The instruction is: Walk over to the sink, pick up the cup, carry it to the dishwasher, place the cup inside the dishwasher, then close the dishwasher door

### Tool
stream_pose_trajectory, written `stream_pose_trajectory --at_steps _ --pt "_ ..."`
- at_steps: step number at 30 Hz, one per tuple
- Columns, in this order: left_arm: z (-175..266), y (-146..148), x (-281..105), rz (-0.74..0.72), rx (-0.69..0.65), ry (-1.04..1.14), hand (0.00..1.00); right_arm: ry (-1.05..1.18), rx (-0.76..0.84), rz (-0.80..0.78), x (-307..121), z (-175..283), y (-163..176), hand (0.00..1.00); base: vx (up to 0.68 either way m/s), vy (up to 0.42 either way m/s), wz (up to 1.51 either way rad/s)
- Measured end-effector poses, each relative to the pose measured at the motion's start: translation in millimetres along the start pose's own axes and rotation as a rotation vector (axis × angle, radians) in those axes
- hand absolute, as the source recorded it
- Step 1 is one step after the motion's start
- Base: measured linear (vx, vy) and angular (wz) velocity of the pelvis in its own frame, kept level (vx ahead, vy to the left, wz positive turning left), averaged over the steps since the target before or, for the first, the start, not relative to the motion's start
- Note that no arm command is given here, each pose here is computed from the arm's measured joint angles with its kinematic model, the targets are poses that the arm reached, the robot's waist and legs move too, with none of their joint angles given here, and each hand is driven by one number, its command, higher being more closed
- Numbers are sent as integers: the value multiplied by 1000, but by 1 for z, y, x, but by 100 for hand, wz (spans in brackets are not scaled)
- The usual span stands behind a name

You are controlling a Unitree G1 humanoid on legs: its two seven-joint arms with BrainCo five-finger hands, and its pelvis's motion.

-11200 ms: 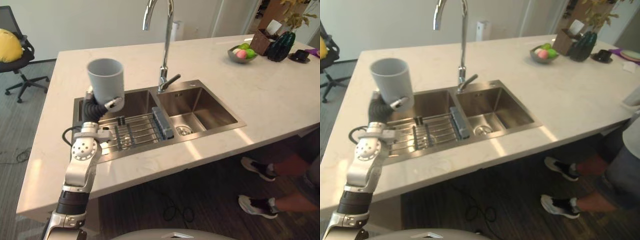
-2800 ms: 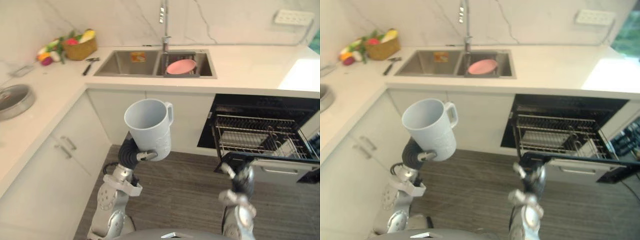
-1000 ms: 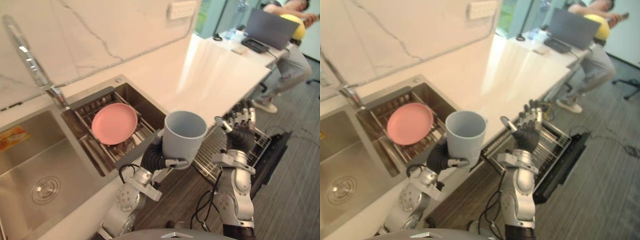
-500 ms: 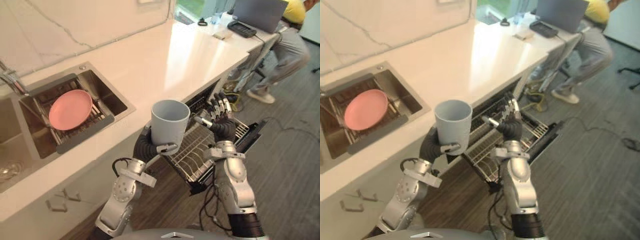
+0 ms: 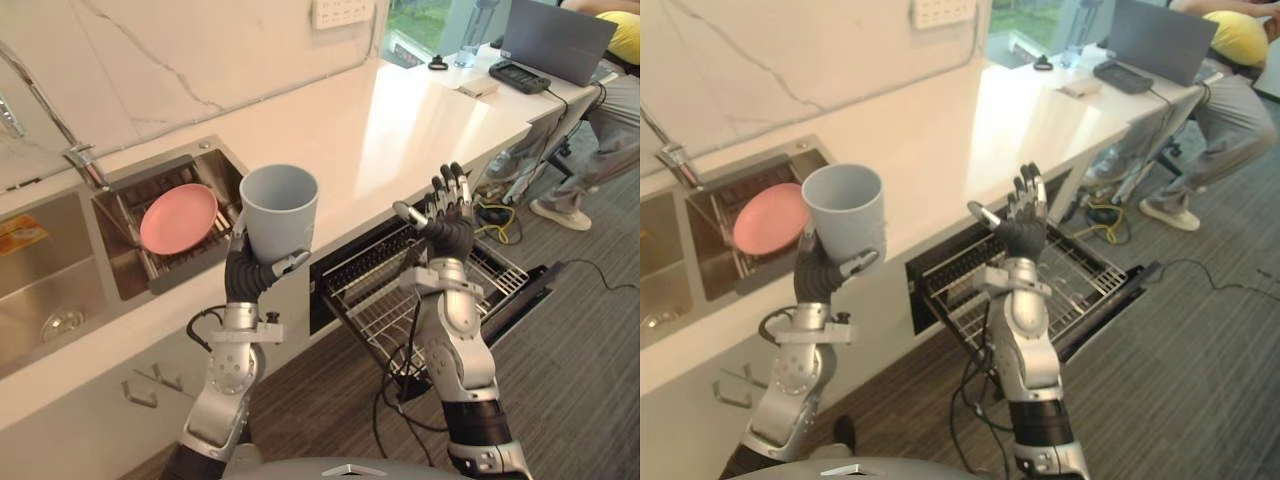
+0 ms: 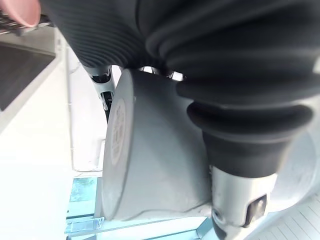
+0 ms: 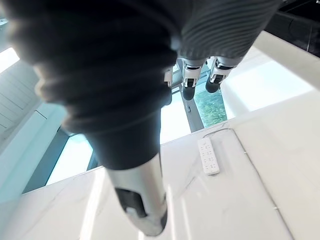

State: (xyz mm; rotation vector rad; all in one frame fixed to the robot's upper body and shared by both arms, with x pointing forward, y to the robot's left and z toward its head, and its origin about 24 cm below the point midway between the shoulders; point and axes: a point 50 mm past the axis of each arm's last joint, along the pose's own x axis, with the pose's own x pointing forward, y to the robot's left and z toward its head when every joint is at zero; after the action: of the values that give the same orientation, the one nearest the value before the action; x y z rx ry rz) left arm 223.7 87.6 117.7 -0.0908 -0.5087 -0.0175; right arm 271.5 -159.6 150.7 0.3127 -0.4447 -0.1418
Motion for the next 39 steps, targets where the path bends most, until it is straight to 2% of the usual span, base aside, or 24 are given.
stream_pose_trajectory --at_steps 7,12,15,20,33,39 --pt "5 -27 21 -70 215 -165 100 -2 84 178 32 -9 64 0 -14 -4 5" --pt "7 -44 32 -83 260 -232 100 12 82 169 50 -20 79 0 -10 -12 10" --pt "10 -47 41 -39 275 -259 100 -19 88 157 58 -13 87 0 -11 -7 6" --pt "9 -43 49 45 317 -227 100 34 57 212 47 -16 109 0 -31 14 -16" --pt "-2 -37 38 99 291 -181 100 62 -44 190 31 -23 106 0 -37 16 -11" --pt "-16 -17 43 199 331 -124 100 133 -74 159 14 -42 97 0 -1 0 -1"
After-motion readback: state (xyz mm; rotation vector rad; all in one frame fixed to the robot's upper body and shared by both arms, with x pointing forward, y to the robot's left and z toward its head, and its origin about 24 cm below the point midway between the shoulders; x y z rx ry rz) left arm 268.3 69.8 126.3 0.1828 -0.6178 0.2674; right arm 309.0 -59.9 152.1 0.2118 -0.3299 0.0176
